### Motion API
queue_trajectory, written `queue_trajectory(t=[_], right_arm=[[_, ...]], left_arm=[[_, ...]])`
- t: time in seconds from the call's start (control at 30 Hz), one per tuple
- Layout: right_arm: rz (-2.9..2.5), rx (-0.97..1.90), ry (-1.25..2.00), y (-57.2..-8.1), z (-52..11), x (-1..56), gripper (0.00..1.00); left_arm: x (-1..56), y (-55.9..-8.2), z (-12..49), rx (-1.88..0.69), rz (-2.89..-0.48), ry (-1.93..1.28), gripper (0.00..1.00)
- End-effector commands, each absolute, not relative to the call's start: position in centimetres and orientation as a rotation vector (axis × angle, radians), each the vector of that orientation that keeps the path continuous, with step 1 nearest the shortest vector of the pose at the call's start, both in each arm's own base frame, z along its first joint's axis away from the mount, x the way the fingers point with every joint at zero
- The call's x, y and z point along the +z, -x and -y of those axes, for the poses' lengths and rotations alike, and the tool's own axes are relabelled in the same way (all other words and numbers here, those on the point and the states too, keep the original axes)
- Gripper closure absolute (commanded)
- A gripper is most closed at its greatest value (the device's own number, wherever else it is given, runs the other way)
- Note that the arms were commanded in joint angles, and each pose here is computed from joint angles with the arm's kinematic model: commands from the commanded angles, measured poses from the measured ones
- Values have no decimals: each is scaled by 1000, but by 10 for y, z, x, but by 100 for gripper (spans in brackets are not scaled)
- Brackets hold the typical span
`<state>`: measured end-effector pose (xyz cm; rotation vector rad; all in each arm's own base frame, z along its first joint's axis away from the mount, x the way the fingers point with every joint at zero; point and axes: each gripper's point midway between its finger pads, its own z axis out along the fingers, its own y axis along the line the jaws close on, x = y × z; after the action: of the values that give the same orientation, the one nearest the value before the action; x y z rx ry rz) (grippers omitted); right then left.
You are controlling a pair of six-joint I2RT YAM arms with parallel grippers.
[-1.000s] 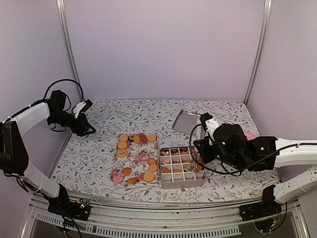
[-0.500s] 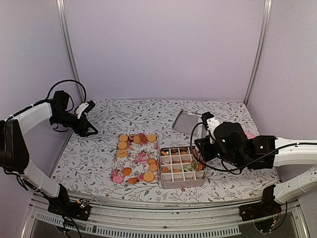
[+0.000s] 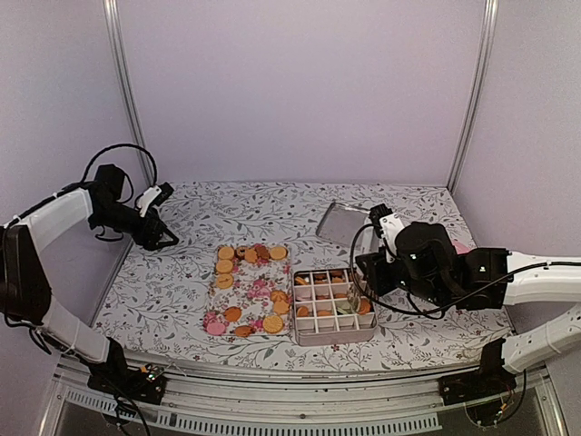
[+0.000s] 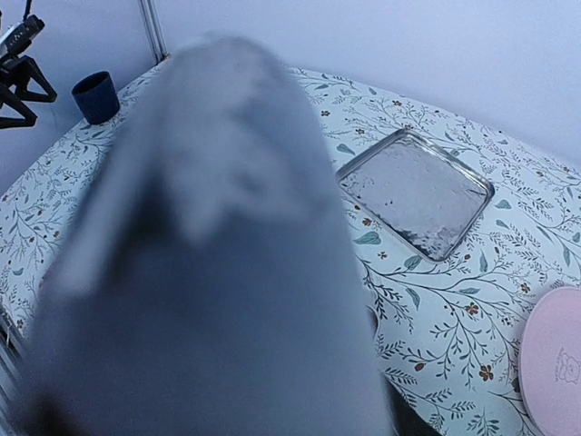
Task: Pack the cookies
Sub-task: Place the fake cookies in the empty pocket of the box, then adjust the fake cookies in the empty pocket of the box.
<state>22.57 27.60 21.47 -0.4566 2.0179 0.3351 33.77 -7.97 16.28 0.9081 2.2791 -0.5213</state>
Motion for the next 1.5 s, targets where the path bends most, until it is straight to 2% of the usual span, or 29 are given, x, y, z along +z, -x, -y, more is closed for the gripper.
queue_trajectory(t=[0.0, 0.17, 0.37, 0.67, 1.17, 1.47], right_arm=[[-1947, 384, 400, -230, -276, 249, 59], [-1983, 423, 427, -226, -284, 239, 62], [-2055, 415, 479, -221, -290, 213, 60], [-2042, 367, 478, -224, -284, 210, 59], [-1923, 308, 415, -231, -261, 255, 60], [-1755, 407, 531, -247, -329, 293, 60]], left_arm=[[165, -329, 83, -505, -2259, -947, 17], [166, -326, 83, -501, -2252, -952, 17], [169, -327, 81, -476, -2238, -967, 17], [173, -326, 82, -470, -2227, -969, 18], [179, -326, 84, -490, -2218, -958, 18], [177, -328, 84, -504, -2237, -942, 18]])
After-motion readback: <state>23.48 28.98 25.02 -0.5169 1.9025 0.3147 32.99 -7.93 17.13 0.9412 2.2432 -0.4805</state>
